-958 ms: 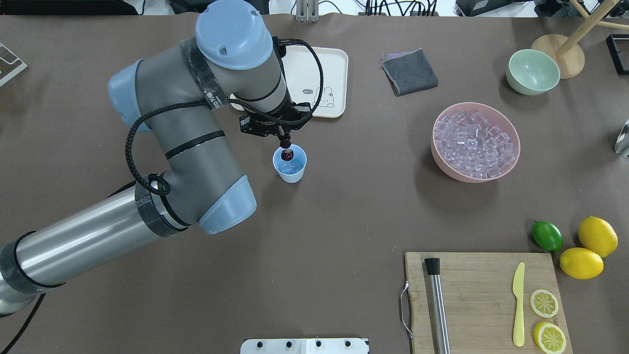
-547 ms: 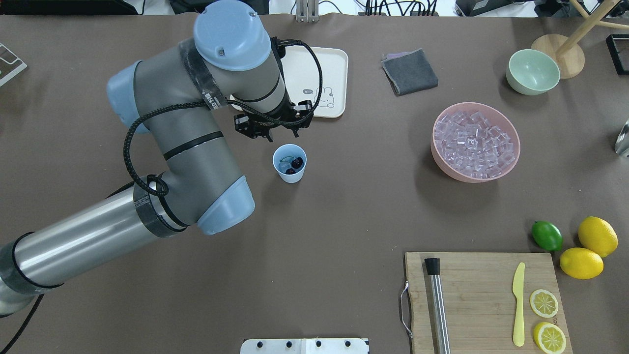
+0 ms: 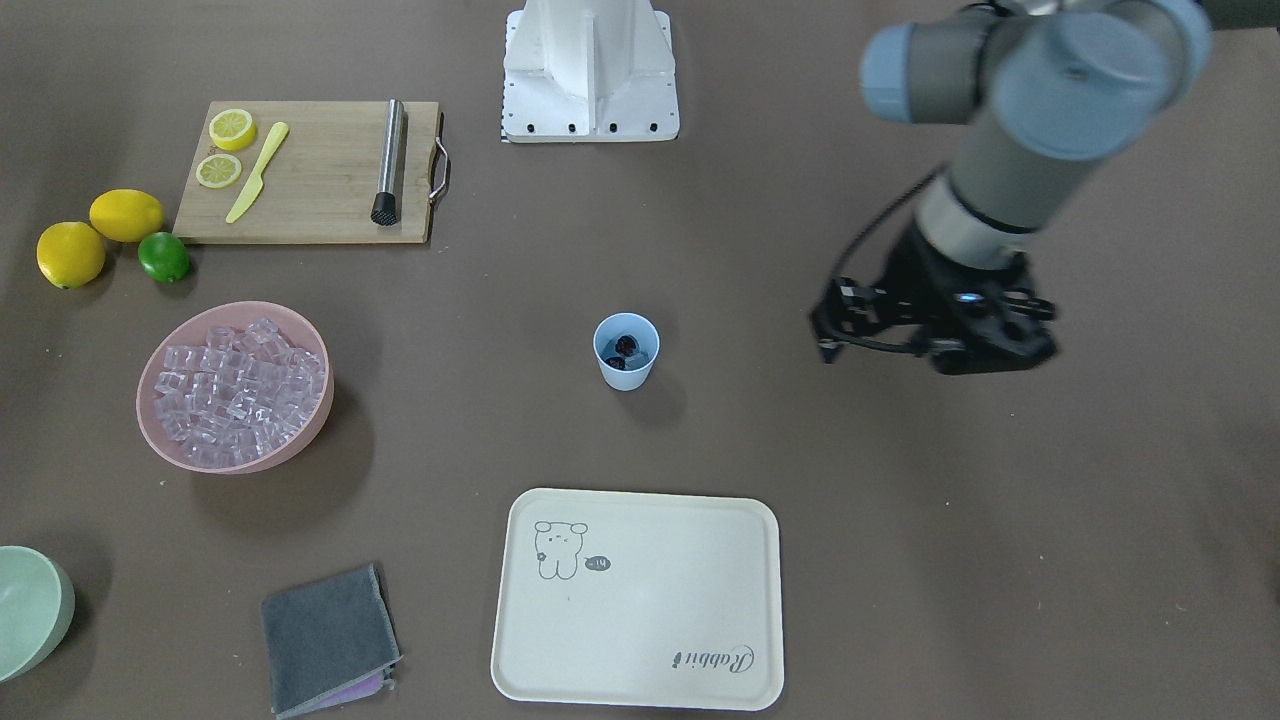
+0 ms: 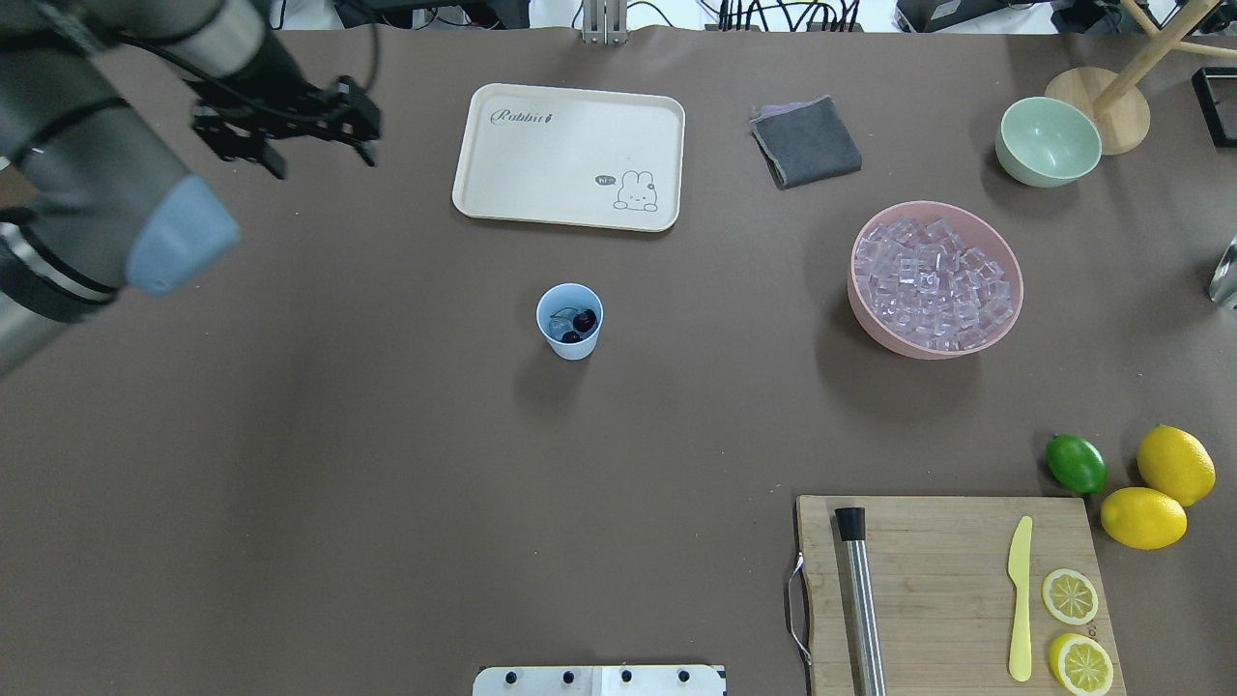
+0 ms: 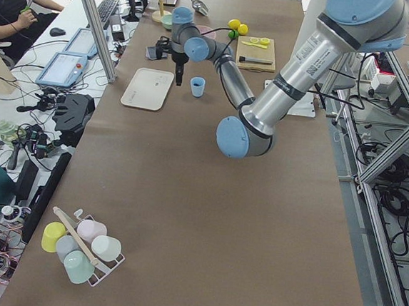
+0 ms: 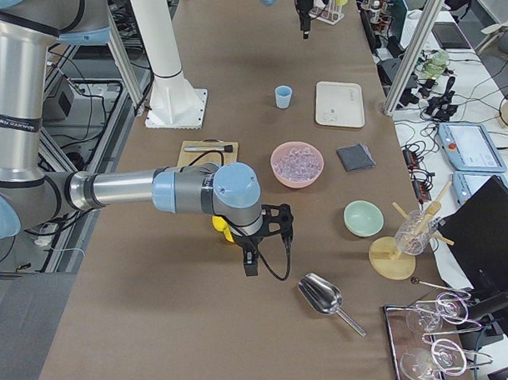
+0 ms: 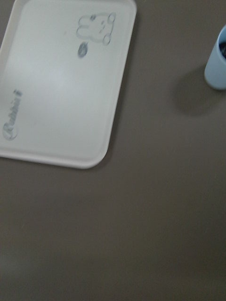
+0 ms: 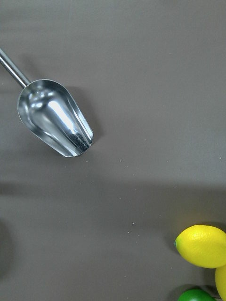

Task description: Put ice and cherries in cup

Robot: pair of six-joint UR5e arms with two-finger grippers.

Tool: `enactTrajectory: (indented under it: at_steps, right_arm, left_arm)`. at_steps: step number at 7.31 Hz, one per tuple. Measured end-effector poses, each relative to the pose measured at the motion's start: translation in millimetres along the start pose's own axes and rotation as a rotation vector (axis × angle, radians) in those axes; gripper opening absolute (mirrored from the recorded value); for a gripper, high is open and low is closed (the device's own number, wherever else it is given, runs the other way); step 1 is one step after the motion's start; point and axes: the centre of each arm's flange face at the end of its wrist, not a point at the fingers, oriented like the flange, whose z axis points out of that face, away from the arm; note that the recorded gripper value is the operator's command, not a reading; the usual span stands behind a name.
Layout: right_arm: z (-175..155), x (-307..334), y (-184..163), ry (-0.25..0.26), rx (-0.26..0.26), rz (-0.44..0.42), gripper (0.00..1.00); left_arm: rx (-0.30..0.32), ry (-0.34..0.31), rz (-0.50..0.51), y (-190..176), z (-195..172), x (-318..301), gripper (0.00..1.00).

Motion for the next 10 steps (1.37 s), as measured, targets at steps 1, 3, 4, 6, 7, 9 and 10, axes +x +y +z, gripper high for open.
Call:
enactTrajectory:
  at_steps: [1, 3, 4, 6, 7, 9, 10]
  right_arm:
    - [0, 0, 0, 0.0, -0.001, 0.001, 1.0]
    - [0, 0, -1, 0.0, 0.0, 0.001, 1.0]
    - [-1, -1, -1, 0.0, 0.0, 0.001, 1.0]
    - [-1, -1, 0, -0.001, 0.0, 0.001, 1.0]
    - [0, -1, 0, -0.001, 0.0, 0.0, 1.0]
    - [-1, -1, 1, -0.001, 0.001, 0.0, 1.0]
    - [-1, -1, 1, -0.001, 0.001, 0.0, 1.0]
  left_arm:
    - [-0.008, -0.009, -0.009, -40, -27, -120, 0.98]
    - [-0.017, -0.03, 0.023, -50, -54, -335, 0.98]
    - [-0.013, -0.034, 0.064, -30, -62, -403, 0.98]
    - [-0.008, -0.047, 0.068, 13, -65, -466, 0.98]
    - [-0.003, -0.073, 0.07, 51, -61, -483, 0.98]
    - [0.015, -0.106, 0.05, 95, -59, -490, 0.98]
    - [0.027, -0.105, 0.04, 84, -62, -484, 0.98]
